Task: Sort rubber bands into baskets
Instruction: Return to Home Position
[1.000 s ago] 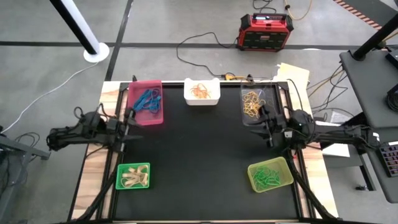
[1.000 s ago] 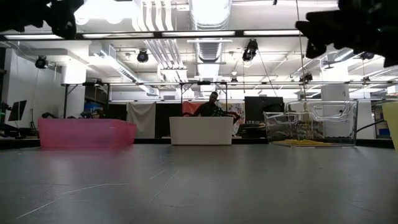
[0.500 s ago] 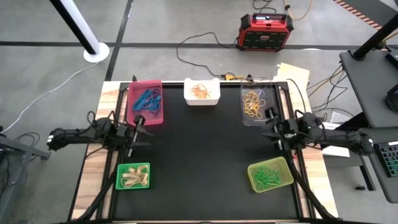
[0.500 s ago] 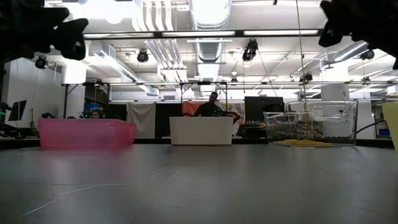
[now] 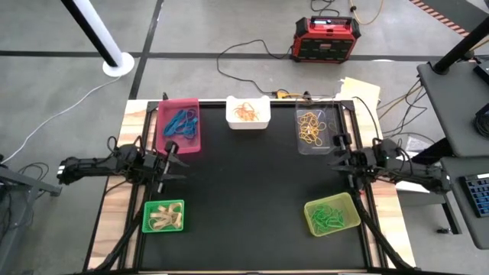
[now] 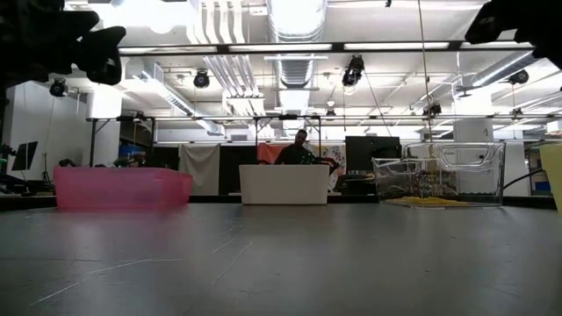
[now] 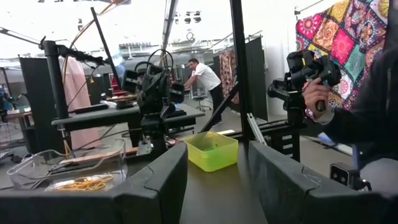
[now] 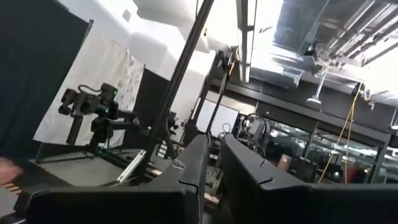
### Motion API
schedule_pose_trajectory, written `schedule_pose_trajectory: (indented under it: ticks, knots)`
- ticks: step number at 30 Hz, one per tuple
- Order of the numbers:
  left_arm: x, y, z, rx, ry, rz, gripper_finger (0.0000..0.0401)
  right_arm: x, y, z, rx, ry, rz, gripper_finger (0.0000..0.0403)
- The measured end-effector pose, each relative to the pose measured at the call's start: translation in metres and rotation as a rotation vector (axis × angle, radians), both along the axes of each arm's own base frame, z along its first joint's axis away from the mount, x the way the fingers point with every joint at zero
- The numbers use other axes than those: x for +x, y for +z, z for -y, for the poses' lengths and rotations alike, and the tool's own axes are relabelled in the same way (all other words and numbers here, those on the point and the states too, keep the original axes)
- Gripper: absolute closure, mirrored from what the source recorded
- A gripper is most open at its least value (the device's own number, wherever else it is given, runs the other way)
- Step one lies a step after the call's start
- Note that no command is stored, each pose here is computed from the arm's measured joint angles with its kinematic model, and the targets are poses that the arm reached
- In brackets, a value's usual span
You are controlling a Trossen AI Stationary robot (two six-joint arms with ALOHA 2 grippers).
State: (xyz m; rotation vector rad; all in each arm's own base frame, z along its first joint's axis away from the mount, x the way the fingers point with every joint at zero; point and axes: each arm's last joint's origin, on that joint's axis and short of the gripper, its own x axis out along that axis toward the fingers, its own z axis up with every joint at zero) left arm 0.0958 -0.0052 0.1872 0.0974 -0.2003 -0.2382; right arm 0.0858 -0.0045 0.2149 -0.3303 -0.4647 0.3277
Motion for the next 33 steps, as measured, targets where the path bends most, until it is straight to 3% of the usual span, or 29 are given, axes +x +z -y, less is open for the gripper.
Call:
schedule_pose_trajectory:
  ticks: [16,33]
  knots:
    - [0.0000,-0.0001,0.0000,-0.001,0.001,-0.001,0.0246,0.0020,-0.0014,0.0005,0.073,0.029,-0.052,0.0364]
    - [0.0000,0.0000,0.0000,-0.001,0.001,-0.001,0.0246,0.0022,-0.0015,0.0006,0.074,0.028,-0.054,0.0364]
